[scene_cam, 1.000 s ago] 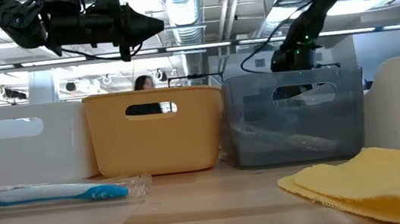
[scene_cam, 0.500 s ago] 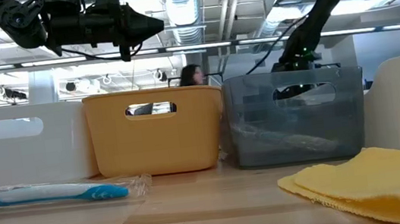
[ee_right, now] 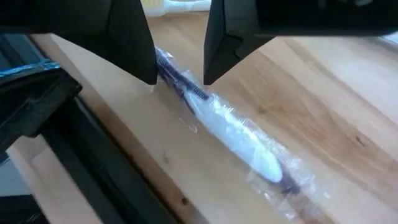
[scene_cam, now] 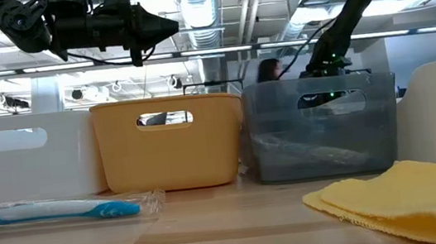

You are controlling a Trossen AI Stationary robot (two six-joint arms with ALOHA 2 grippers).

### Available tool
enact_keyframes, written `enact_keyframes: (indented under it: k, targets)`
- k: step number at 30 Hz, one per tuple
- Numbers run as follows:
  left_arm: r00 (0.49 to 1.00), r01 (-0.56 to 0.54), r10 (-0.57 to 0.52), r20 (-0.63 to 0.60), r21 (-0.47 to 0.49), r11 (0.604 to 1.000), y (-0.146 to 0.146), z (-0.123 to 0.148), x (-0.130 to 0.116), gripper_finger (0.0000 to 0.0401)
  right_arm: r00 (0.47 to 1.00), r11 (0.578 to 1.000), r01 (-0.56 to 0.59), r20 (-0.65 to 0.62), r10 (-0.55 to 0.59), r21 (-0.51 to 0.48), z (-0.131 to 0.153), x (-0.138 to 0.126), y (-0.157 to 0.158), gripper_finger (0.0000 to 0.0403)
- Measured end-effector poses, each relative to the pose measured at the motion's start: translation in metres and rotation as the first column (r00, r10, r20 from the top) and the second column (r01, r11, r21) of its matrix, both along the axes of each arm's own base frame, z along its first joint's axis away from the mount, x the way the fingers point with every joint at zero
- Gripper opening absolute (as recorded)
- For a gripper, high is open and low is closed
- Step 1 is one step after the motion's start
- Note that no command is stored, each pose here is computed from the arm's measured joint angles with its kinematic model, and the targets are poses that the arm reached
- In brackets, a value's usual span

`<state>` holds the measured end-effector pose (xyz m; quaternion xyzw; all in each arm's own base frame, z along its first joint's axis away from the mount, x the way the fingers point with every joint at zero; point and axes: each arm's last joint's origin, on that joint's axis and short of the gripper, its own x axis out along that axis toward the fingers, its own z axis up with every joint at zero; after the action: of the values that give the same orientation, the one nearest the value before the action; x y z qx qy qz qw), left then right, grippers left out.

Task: Pick & Place Toothbrushes
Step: Put the purple toothbrush into the right white bin

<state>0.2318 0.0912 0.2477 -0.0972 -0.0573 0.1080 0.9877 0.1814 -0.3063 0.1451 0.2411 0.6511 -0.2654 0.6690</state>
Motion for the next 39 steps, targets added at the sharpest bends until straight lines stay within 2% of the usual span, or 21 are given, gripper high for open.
enact_keyframes:
  k: [4,12,20,23,26,29,39]
  targets:
    - [1.0,0.0,0.0,0.0,0.0,1.0,0.0,0.0,0.0,0.0044,0.999,0.999,-0.05,-0.008,0.05,0.015,-0.003,0.001,0.004,0.0108]
    - [1.0,0.0,0.0,0.001,-0.003,1.0,0.0,0.0,0.0,0.0044,0.996,0.998,-0.066,-0.054,0.065,-0.003,-0.003,0.005,0.007,0.0082]
    - [1.0,0.0,0.0,0.001,-0.004,1.0,0.0,0.0,0.0,0.0044,0.992,0.997,-0.075,-0.097,0.078,0.034,-0.015,0.008,0.009,0.0012]
    - [1.0,0.001,-0.001,0.001,-0.004,1.0,0.0,0.0,0.0,0.0044,0.991,0.996,-0.085,-0.101,0.088,0.031,-0.014,0.012,0.011,0.002]
    - [1.0,0.001,-0.001,0.001,-0.004,1.0,0.0,0.0,0.0,0.0044,0.99,0.996,-0.092,-0.103,0.093,0.011,-0.008,0.015,0.012,0.0027]
    - [1.0,0.001,-0.001,0.001,-0.004,1.0,0.0,0.0,0.0,0.0044,0.99,0.995,-0.096,-0.103,0.096,0.002,0.0,0.019,0.013,0.0012]
    - [1.0,0.0,0.0,0.001,-0.004,1.0,0.0,0.0,0.0,0.0044,0.995,0.982,-0.102,-0.009,0.102,-0.158,0.062,0.037,0.019,0.0005]
